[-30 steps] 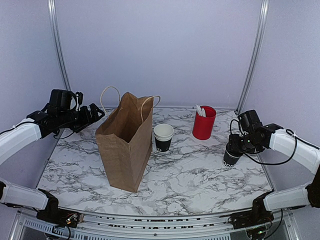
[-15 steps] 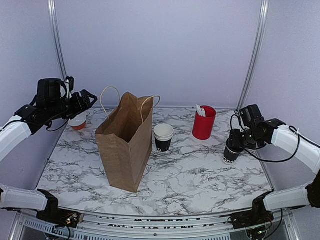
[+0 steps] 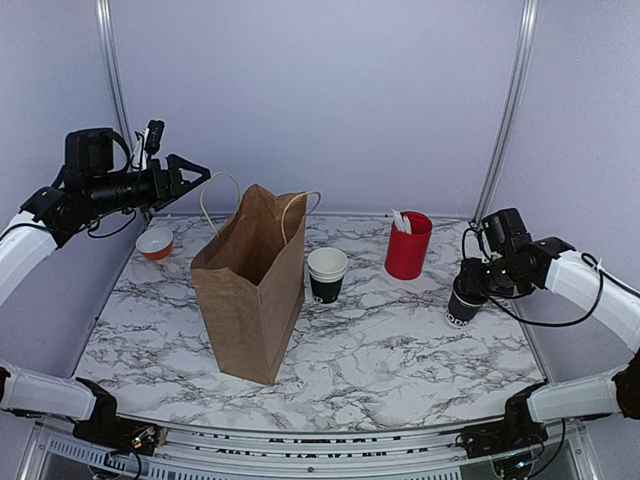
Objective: Pack the takeout coffee
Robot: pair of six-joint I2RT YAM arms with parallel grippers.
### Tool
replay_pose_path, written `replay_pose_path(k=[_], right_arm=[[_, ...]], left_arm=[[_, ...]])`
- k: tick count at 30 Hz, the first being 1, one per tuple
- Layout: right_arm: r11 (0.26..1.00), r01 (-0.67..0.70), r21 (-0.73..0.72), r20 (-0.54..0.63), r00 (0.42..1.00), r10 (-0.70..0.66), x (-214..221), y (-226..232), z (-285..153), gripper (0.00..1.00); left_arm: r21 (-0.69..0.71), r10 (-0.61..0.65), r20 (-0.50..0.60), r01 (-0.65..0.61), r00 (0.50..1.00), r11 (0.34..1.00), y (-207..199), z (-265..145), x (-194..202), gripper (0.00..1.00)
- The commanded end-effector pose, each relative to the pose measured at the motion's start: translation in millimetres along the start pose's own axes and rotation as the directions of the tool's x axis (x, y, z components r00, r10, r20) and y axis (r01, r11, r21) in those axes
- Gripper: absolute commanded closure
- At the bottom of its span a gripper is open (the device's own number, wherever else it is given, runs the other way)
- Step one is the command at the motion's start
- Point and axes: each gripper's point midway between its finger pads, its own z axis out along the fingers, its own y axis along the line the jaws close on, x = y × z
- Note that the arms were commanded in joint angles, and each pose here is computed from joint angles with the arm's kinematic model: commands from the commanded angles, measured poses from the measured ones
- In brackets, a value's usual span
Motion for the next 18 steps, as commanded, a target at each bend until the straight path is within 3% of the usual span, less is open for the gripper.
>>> replay_pose_path(k=[1,7,12,16,18], right_arm=[[1.000,-0.011,-0.029,0.052,0.999,0.012,-15,3,-12,0.32],[0.999,-0.007,-0.033,0.055,0.998,0.009,-16,3,-14,0.32],[0.999,-0.006,-0.044,0.057,0.998,0.009,-17,5,-15,0.32],[0.999,-0.006,-0.050,0.065,0.998,0.009,-19,6,-19,0.32],[0.998,-0.004,-0.055,0.068,0.998,0.008,-20,8,-21,0.32]], left_arm=[[0.138,0.042,-0.090,-0.029,0.995,0.990,-26,2,11,0.21],[0.175,0.077,-0.140,-0.052,0.987,0.983,-40,8,19,0.30],[0.209,0.095,-0.174,-0.058,0.980,0.976,-53,16,22,0.44],[0.193,0.091,-0.184,-0.055,0.979,0.980,-52,22,22,0.60],[0.171,0.083,-0.177,-0.052,0.981,0.984,-49,24,20,0.76]])
